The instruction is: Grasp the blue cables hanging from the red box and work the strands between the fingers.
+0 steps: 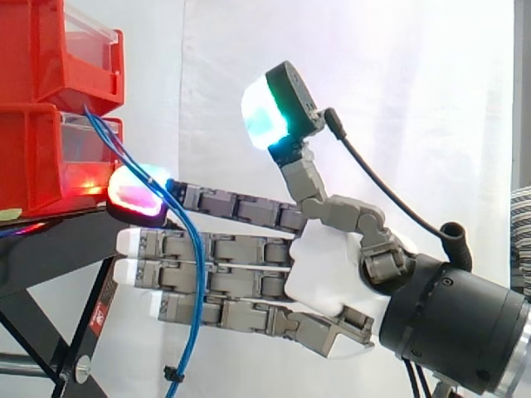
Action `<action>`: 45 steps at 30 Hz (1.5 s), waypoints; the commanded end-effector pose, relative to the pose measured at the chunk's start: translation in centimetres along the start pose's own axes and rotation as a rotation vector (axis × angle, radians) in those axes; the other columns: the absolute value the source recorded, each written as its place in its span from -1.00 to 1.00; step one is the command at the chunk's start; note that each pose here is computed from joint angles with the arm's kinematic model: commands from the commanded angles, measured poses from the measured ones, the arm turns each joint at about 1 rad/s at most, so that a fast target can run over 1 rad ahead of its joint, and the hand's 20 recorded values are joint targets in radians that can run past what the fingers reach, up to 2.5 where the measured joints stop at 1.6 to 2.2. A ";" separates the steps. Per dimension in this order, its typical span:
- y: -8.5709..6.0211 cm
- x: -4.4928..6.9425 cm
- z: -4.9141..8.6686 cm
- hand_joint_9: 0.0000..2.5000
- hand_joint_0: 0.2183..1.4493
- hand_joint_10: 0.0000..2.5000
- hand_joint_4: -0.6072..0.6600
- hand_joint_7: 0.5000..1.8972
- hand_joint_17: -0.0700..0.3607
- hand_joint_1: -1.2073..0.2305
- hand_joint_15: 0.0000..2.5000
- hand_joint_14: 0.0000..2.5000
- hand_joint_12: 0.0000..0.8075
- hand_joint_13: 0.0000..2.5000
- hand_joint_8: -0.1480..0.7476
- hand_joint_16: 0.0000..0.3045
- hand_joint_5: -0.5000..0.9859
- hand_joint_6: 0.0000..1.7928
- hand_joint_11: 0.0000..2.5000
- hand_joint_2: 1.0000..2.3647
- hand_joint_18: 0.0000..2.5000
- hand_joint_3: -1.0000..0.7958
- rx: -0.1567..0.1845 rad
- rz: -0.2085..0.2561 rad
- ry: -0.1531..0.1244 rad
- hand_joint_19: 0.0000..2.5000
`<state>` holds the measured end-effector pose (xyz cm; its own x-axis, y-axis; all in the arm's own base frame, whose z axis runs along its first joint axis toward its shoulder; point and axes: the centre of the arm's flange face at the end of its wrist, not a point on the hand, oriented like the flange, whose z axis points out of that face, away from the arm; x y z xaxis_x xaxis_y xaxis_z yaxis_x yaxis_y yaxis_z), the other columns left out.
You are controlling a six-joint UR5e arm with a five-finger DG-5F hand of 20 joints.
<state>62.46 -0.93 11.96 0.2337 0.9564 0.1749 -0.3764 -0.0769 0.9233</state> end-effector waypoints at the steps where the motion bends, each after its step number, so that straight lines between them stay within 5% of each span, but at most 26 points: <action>1: 0.3 -0.2 0.3 -0.63 -0.27 -0.99 0.19 -0.82 0.04 0.20 -0.74 -0.99 0.06 -0.62 0.16 -0.55 -0.85 -1.00 -0.75 -1.00 -0.66 -1.00 -0.023 -0.012 0.006 -0.83; 26: -0.3 -0.6 -0.9 -0.61 -0.26 -0.99 0.19 -0.81 0.02 0.19 -0.71 -0.99 0.05 -0.58 0.15 -0.56 -0.83 -1.00 -0.75 -1.00 -0.64 -1.00 0.001 -0.034 0.009 -0.81; 45: -0.4 0.3 -1.2 -0.49 -0.23 -0.99 0.21 -0.81 -0.01 0.18 -0.62 -0.99 0.05 -0.42 0.18 -0.58 -0.79 -0.99 -0.68 -1.00 -0.59 -1.00 0.006 -0.053 0.020 -0.79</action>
<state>61.59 -0.46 11.26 0.2367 0.9639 0.1222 -0.3597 -0.0299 0.9326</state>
